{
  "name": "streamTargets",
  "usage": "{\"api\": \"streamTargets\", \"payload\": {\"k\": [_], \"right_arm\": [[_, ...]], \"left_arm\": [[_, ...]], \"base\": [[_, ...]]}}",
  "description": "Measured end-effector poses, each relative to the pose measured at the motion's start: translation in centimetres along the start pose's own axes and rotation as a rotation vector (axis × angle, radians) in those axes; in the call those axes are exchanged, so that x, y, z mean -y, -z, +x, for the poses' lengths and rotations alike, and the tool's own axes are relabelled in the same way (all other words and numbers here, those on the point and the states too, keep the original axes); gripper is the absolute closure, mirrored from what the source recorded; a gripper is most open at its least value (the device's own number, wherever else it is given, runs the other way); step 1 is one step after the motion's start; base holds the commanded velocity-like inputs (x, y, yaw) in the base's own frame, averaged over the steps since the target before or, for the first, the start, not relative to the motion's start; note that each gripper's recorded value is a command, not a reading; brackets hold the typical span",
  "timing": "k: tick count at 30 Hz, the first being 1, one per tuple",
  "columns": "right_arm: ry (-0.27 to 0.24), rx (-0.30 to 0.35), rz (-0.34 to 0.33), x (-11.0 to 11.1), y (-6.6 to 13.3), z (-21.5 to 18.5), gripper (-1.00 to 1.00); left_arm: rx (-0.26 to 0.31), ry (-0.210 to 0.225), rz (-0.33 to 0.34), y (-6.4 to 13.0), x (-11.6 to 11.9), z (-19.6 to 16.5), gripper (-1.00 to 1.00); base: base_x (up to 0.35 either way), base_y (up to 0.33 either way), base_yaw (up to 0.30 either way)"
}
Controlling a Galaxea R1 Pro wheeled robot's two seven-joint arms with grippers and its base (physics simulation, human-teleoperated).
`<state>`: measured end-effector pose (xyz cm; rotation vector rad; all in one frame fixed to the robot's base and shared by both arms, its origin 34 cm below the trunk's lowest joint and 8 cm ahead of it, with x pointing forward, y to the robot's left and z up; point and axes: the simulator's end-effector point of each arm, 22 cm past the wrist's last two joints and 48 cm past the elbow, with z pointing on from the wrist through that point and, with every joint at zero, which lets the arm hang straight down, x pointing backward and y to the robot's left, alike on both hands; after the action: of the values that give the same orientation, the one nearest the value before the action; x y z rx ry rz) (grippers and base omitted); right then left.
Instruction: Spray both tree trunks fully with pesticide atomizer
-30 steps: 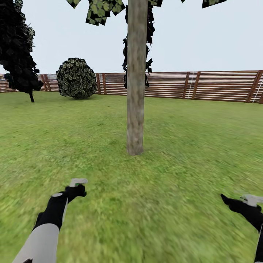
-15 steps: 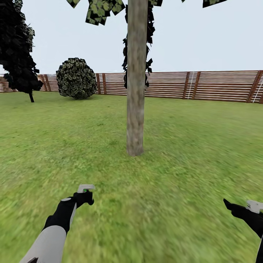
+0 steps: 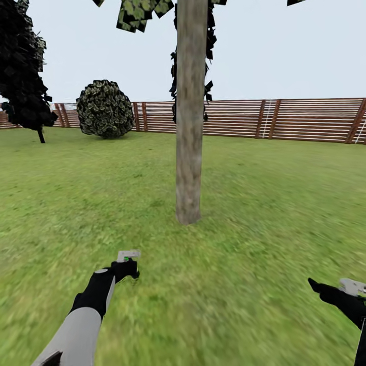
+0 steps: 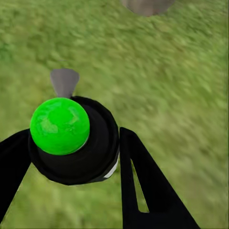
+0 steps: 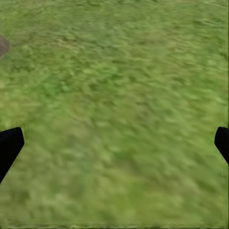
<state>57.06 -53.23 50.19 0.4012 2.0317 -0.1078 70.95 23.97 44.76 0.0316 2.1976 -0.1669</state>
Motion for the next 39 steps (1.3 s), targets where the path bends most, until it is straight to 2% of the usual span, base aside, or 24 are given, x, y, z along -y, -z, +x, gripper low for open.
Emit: {"api": "streamTargets", "payload": {"k": [2,4,8,39], "right_arm": [[-0.010,-0.062,-0.028,-1.5,-0.4,0.8,-1.00],[0.014,-0.106,-0.070,-3.8,-0.9,1.0,-1.00],[0.040,-0.125,-0.106,-5.6,-1.2,0.9,-1.00],[0.044,-0.119,-0.107,-5.8,-1.1,0.6,-1.00]], "left_arm": [[0.010,-0.003,0.001,-0.1,0.1,-0.8,1.00],[0.016,-0.004,0.001,-0.1,0.1,-1.3,1.00],[0.035,-0.008,-0.006,0.1,-0.2,-2.5,1.00],[0.033,-0.011,-0.006,0.1,-0.3,-2.4,1.00]], "base": [[0.337,0.000,0.000],[0.337,0.000,0.000],[0.337,0.000,0.000],[0.333,0.000,-0.015]]}}
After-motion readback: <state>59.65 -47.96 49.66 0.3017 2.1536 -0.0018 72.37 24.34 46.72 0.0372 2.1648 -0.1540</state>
